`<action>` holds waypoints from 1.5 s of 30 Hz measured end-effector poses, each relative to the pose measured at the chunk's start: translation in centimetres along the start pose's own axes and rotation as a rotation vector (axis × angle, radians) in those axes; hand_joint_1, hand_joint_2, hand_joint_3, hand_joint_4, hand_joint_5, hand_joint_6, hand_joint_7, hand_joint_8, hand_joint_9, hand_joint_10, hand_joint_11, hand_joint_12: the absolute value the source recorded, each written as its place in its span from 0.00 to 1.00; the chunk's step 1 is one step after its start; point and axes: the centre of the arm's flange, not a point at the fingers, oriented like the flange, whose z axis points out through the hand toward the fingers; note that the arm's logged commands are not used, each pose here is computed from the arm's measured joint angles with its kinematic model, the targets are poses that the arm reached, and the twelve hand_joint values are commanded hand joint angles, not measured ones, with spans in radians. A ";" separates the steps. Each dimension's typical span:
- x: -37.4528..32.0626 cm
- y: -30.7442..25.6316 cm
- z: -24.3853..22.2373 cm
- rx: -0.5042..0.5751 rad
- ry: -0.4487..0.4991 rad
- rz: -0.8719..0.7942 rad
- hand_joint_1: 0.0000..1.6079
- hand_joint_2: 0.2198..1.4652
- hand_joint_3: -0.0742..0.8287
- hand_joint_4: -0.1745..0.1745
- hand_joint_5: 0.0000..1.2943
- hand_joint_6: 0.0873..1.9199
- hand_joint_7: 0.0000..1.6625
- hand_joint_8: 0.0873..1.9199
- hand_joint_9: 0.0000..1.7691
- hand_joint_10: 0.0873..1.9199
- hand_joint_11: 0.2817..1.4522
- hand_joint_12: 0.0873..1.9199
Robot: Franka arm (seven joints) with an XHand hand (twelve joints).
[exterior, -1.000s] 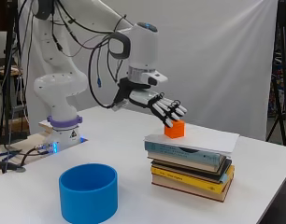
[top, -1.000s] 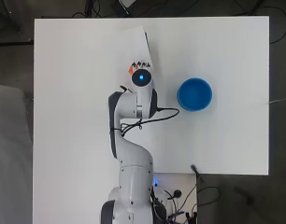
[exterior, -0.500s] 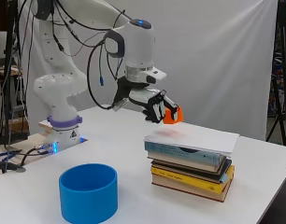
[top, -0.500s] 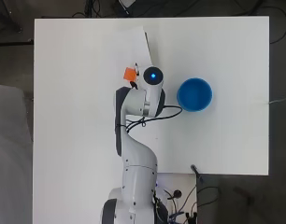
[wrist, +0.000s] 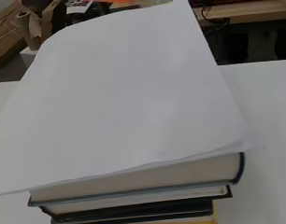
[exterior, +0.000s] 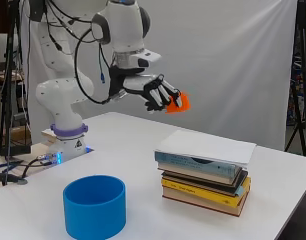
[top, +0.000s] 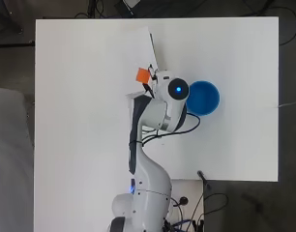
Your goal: Teleoperate dual arm-hand system to pick and place objects
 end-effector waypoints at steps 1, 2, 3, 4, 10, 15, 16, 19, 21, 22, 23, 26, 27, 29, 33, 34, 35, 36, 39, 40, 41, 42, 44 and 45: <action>-0.5 0.2 -0.7 -0.014 -0.003 0.012 0.53 0.75 0.08 0.63 0.59 0.06 0.52 1.00 0.67 1.00 0.50 0.96; -1.1 0.3 -1.5 -0.028 -0.006 0.032 0.53 0.75 0.08 0.62 0.60 0.02 0.52 1.00 0.67 1.00 0.50 0.95; -1.8 0.4 -2.6 -0.047 -0.007 0.059 0.54 0.75 0.08 0.61 0.61 0.00 0.52 1.00 0.68 1.00 0.51 0.95; -2.8 0.5 -3.7 -0.067 -0.008 0.090 0.54 0.75 0.08 0.62 0.62 0.00 0.53 1.00 0.69 1.00 0.52 0.95; -9.0 1.5 -8.1 -0.162 0.031 0.229 0.57 0.79 0.08 1.00 0.60 0.64 0.60 1.00 0.74 1.00 0.56 0.95; -13.1 4.5 -8.3 -0.178 0.037 0.313 0.58 0.79 0.08 1.00 0.61 0.65 0.66 1.00 0.78 1.00 0.59 0.95; -13.7 5.1 -8.1 -0.178 0.035 0.323 0.58 0.79 0.08 1.00 0.61 0.64 0.67 1.00 0.78 1.00 0.59 0.94; -16.2 6.9 -6.4 -0.150 0.039 0.363 0.59 0.78 0.08 1.00 0.63 0.63 0.71 1.00 0.81 1.00 0.63 0.94; -17.3 8.2 -5.0 -0.129 0.038 0.378 0.59 0.78 0.08 1.00 0.63 0.63 0.72 1.00 0.83 1.00 0.66 0.94; -17.8 9.0 -4.3 -0.121 0.036 0.384 0.59 0.78 0.08 1.00 0.63 0.63 0.72 1.00 0.82 1.00 0.65 0.94; -18.4 9.6 -3.7 -0.112 0.031 0.394 0.59 0.78 0.08 1.00 0.63 0.63 0.71 1.00 0.81 1.00 0.64 0.93; -21.2 10.6 -2.3 -0.098 -0.013 0.456 0.58 0.79 0.08 1.00 0.61 0.65 0.65 0.95 0.75 0.98 0.55 0.91; -22.5 10.4 -2.8 -0.110 -0.030 0.480 0.58 0.79 0.08 1.00 0.61 0.65 0.64 0.93 0.73 0.98 0.53 0.90; -24.5 9.8 -4.9 -0.151 -0.047 0.509 0.58 0.79 0.08 1.00 0.60 0.65 0.63 0.91 0.73 0.97 0.52 0.90; -24.8 8.9 -7.4 -0.194 0.003 0.470 0.57 0.80 0.08 1.00 0.59 0.67 0.62 0.90 0.73 0.96 0.54 0.90; -23.8 9.2 -6.8 -0.182 0.021 0.438 0.57 0.80 0.08 1.00 0.58 0.67 0.61 0.90 0.73 0.97 0.55 0.90; -22.3 9.5 -5.9 -0.165 0.034 0.401 0.57 0.80 0.08 1.00 0.58 0.67 0.60 0.90 0.73 0.97 0.55 0.90; -20.1 9.9 -4.7 -0.143 0.039 0.352 0.57 0.80 0.08 1.00 0.58 0.68 0.60 0.89 0.73 0.97 0.55 0.90; -11.2 9.9 -1.0 -0.078 0.029 0.176 0.57 0.81 0.08 1.00 0.58 0.68 0.58 0.90 0.72 0.98 0.55 0.91; -8.8 9.5 0.1 -0.061 0.023 0.130 0.57 0.81 0.08 1.00 0.58 0.68 0.58 0.90 0.72 0.98 0.55 0.91; -7.2 9.2 0.9 -0.048 0.018 0.098 0.57 0.81 0.08 1.00 0.57 0.68 0.57 0.91 0.71 0.98 0.56 0.91; -6.5 9.0 1.6 -0.037 0.014 0.082 0.57 0.81 0.08 1.00 0.57 0.68 0.57 0.91 0.71 0.99 0.56 0.92; -7.7 9.1 2.7 -0.019 0.009 0.101 0.57 0.81 0.08 1.00 0.57 0.68 0.56 0.93 0.71 1.00 0.57 0.92; -9.3 9.3 3.1 -0.013 0.009 0.128 0.56 0.81 0.08 1.00 0.57 0.68 0.55 0.94 0.71 1.00 0.58 0.93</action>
